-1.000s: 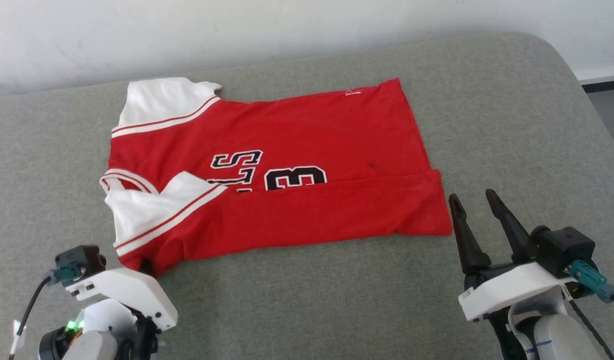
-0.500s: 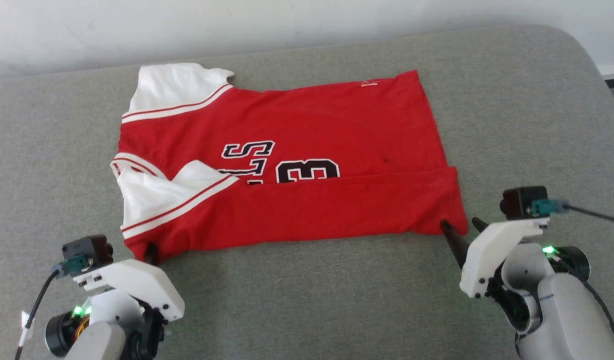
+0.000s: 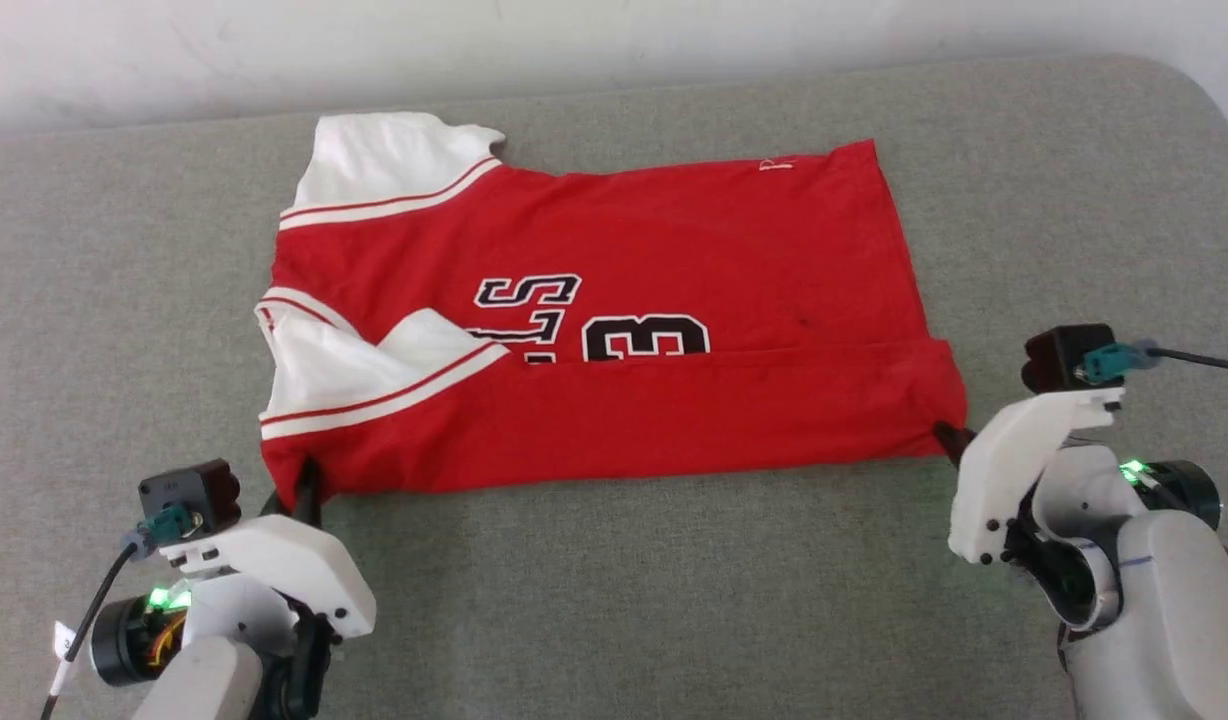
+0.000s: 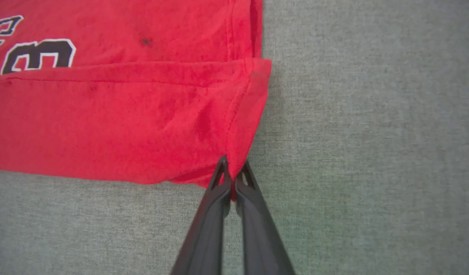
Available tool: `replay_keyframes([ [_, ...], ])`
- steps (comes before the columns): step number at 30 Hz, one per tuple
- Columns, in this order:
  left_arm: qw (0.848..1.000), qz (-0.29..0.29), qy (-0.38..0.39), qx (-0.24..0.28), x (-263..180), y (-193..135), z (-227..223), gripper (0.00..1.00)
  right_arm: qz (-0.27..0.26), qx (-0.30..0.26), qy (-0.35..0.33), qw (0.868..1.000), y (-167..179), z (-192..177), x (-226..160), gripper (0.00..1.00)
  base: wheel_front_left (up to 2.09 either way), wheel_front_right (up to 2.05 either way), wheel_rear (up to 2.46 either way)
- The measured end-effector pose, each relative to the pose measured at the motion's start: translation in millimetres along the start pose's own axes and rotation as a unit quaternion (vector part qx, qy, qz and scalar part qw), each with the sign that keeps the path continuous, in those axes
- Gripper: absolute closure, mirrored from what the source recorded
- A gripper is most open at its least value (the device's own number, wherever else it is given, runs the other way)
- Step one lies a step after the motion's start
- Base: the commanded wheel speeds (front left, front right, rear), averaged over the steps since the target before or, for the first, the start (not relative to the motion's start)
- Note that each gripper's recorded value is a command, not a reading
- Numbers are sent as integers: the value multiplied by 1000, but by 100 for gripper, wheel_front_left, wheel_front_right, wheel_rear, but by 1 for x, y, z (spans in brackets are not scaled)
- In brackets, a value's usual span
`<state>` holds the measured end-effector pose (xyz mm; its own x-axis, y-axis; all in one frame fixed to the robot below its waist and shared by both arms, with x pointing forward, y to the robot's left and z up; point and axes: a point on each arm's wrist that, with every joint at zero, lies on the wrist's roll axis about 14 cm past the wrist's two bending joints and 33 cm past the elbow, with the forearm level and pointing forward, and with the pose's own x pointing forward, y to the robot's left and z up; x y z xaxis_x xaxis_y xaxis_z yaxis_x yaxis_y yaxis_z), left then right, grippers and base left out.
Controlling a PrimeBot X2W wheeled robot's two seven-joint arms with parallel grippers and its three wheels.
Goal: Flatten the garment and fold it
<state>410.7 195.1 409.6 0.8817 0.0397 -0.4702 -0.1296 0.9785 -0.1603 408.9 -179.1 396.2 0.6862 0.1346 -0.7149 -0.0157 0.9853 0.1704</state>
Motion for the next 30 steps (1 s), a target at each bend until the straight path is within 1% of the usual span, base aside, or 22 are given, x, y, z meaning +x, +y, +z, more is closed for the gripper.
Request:
replay_keyframes([
  [3,1000,5,-18,20,-4,6,9,100,2,2,-40,999,1,12,-13,100,0,0,0],
  [6,999,10,-27,33,-12,13,17,100,2,7,-63,998,0,12,-29,100,0,0,0],
  [9,999,19,-10,41,-26,22,11,100,-3,13,-77,997,-4,7,-48,100,0,0,0],
  [12,998,27,30,52,-42,32,-5,100,-10,18,-61,998,-9,-10,-64,100,0,0,0],
  [15,995,26,76,51,-58,34,-24,100,-14,28,-31,999,-12,-35,-77,100,0,0,0],
  [19,990,22,133,40,-73,33,-50,100,-19,44,6,999,-17,-64,-82,100,0,0,0],
  [26,989,21,147,28,-72,31,-67,100,-10,62,40,997,-13,-94,-68,100,0,0,0],
  [29,988,23,150,20,-69,31,-71,100,-7,67,44,997,-12,-102,-63,100,0,0,0],
  [30,988,26,149,15,-69,31,-72,65,-7,70,39,997,-12,-102,-62,90,0,0,0],
])
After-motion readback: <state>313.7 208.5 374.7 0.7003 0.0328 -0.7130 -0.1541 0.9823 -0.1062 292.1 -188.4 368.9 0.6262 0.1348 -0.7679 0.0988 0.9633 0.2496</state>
